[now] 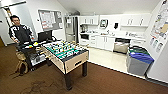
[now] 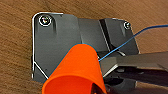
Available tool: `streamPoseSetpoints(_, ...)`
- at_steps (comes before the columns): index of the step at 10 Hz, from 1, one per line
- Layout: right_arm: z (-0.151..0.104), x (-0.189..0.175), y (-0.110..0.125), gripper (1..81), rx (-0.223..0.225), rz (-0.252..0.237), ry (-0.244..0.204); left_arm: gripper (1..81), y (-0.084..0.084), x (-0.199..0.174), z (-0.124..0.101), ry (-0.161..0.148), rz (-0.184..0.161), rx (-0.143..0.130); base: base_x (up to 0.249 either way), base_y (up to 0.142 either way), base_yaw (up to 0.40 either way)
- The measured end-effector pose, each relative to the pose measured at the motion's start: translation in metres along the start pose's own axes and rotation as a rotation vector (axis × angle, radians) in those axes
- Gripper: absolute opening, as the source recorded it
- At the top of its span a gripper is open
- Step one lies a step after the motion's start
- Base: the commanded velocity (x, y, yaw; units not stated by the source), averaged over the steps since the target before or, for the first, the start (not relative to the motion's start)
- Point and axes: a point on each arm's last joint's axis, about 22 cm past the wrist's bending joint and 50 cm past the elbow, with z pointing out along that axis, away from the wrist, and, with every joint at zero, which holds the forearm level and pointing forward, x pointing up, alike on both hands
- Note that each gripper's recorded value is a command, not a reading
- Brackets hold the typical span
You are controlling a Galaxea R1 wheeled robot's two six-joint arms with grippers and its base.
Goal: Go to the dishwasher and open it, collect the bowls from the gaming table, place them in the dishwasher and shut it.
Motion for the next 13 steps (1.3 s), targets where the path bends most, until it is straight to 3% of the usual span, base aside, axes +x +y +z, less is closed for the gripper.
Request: streamPoseSetpoints(13,0.0,0.0,0.0,1.0,-0.001,-0.001,0.0,1.0,0.0,0.0,0.0,-0.001,0.008,-0.001,0.128,-0.074,0.0)
